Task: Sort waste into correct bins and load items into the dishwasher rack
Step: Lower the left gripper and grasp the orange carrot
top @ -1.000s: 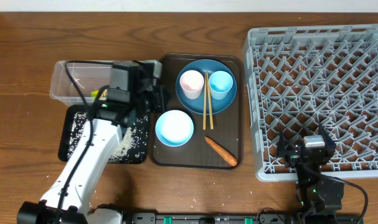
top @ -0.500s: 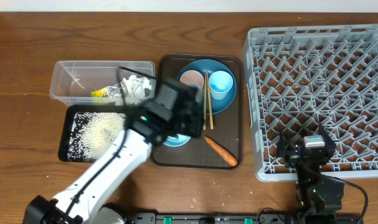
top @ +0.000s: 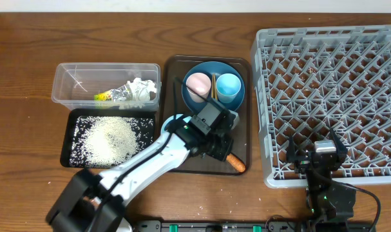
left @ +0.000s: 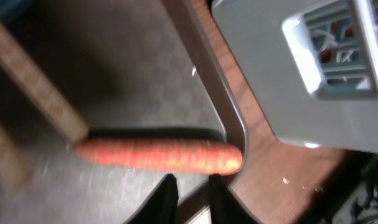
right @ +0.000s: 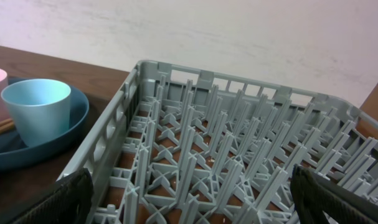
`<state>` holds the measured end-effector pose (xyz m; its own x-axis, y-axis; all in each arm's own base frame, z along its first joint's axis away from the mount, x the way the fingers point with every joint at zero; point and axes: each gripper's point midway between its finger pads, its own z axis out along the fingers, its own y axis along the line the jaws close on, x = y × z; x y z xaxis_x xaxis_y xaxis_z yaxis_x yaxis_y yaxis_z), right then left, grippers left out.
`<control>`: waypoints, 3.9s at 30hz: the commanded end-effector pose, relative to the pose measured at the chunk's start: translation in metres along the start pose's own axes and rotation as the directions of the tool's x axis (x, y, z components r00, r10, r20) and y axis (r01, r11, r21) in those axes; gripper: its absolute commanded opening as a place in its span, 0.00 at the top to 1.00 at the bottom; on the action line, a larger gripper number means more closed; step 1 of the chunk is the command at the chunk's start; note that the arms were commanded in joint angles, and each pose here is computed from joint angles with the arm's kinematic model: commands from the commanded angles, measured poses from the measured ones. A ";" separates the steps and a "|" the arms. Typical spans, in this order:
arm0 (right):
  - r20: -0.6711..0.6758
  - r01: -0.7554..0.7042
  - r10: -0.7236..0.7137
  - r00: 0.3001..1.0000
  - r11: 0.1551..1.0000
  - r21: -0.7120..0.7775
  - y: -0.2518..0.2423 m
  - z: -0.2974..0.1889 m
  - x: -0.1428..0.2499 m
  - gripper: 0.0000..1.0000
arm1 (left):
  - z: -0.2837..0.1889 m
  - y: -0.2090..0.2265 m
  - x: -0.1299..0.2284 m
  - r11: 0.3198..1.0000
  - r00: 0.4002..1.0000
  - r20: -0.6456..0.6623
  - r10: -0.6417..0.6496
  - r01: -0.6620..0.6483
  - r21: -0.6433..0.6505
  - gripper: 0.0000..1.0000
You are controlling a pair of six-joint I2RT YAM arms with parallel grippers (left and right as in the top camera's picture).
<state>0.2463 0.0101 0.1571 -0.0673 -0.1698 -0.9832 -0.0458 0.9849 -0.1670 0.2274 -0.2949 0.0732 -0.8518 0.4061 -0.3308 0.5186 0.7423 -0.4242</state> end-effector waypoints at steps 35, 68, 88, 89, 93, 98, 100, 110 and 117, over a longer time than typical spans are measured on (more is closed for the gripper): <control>-0.011 0.003 -0.002 1.000 0.999 0.051 -0.010 0.000 0.003 0.01 | 0.042 0.007 0.007 0.775 0.775 -0.032 0.631 -0.628 0.076 0.16; -0.013 0.003 -0.001 1.000 0.995 0.103 -0.019 -0.001 0.002 0.01 | 0.059 0.023 0.019 0.428 0.425 -0.056 0.904 -0.898 0.103 0.46; -0.013 0.002 -0.001 1.000 0.995 0.104 -0.019 -0.001 0.002 0.01 | 0.049 0.017 0.011 0.548 0.547 -0.043 0.836 -0.833 0.072 0.60; -0.013 0.003 -0.001 1.000 0.995 0.104 -0.019 -0.001 0.002 0.01 | 0.047 0.016 0.010 0.563 0.562 -0.039 0.826 -0.824 0.067 0.60; -0.013 0.003 -0.001 1.000 0.995 0.104 -0.019 -0.001 0.002 0.01 | 0.040 0.011 0.004 0.619 0.618 -0.022 0.786 -0.784 0.049 0.76; -0.013 0.002 -0.001 1.000 0.995 0.103 -0.019 -0.001 0.002 0.01 | 0.023 -0.001 -0.005 0.653 0.654 0.030 0.756 -0.757 0.031 0.79; -0.013 0.002 -0.001 1.000 0.995 0.103 -0.019 -0.001 0.002 0.01 | 0.016 -0.006 -0.009 0.647 0.647 0.052 0.761 -0.762 0.025 0.66; -0.013 0.002 -0.001 1.000 0.995 0.104 -0.019 -0.001 0.002 0.01 | 0.031 0.003 0.001 0.625 0.626 0.009 0.779 -0.779 0.050 0.52; -0.013 0.002 -0.001 1.000 0.995 0.104 -0.019 -0.001 0.002 0.01 | 0.038 0.011 0.018 0.518 0.517 -0.041 0.855 -0.849 0.100 0.32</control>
<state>0.2465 -0.0009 0.1589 -0.0712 -0.1695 -0.9830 0.0184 0.9851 -0.1712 0.2267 -0.3025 0.0335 -0.1021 0.8534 -0.5111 0.9948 0.0872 -0.0531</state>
